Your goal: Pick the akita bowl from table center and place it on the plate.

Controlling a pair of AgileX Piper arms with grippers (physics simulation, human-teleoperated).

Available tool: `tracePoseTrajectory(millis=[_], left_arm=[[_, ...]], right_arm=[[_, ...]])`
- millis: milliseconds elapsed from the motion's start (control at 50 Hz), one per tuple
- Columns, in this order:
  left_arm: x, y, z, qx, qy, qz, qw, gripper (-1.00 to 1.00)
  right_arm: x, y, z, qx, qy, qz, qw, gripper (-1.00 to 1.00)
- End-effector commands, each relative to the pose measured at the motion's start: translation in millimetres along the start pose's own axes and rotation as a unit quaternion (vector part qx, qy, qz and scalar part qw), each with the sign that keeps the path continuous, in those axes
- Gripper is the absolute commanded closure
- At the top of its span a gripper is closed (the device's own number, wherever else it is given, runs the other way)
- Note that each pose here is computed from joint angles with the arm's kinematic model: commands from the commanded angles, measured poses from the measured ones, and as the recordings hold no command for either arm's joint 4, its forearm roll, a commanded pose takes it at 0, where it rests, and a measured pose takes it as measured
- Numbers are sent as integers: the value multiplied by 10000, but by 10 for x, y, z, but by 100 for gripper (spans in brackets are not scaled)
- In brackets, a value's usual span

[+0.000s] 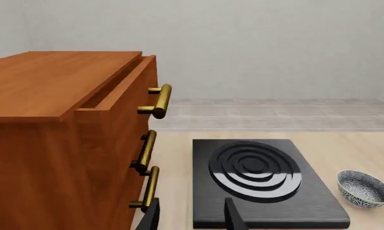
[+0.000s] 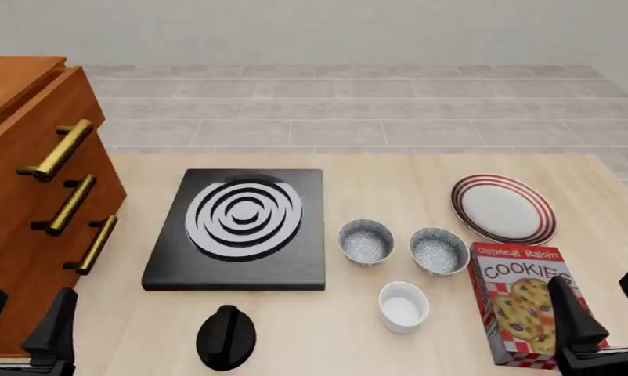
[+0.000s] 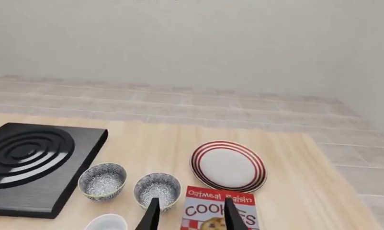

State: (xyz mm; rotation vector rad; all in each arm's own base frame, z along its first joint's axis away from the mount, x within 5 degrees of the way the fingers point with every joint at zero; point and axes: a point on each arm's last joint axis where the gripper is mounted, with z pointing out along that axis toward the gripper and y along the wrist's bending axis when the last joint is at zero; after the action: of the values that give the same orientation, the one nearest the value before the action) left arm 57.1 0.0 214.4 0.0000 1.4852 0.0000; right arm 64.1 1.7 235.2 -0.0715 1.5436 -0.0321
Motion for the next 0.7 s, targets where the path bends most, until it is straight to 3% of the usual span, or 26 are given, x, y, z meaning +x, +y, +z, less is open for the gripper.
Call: tracePoseTrajectory(millis=[20,200,500,700], left_arm=[[-1,0,0,-1,-2,1,10000,-100],[0,0,0,0,1,-1,10000,-100],[0,0,1,0,2,0,10000,-100],[0,0,1,0,2,0,10000,-100]], right_arm=[[-266,-3,-9,-114,-8,-65,9999,-100],[-541,-12,-5,-199,28,-148,9997,-100],[-1050,76,333,-824,569,-422,9941,-100],[-1050,76,333,-824,569,-422,9941,-100]])
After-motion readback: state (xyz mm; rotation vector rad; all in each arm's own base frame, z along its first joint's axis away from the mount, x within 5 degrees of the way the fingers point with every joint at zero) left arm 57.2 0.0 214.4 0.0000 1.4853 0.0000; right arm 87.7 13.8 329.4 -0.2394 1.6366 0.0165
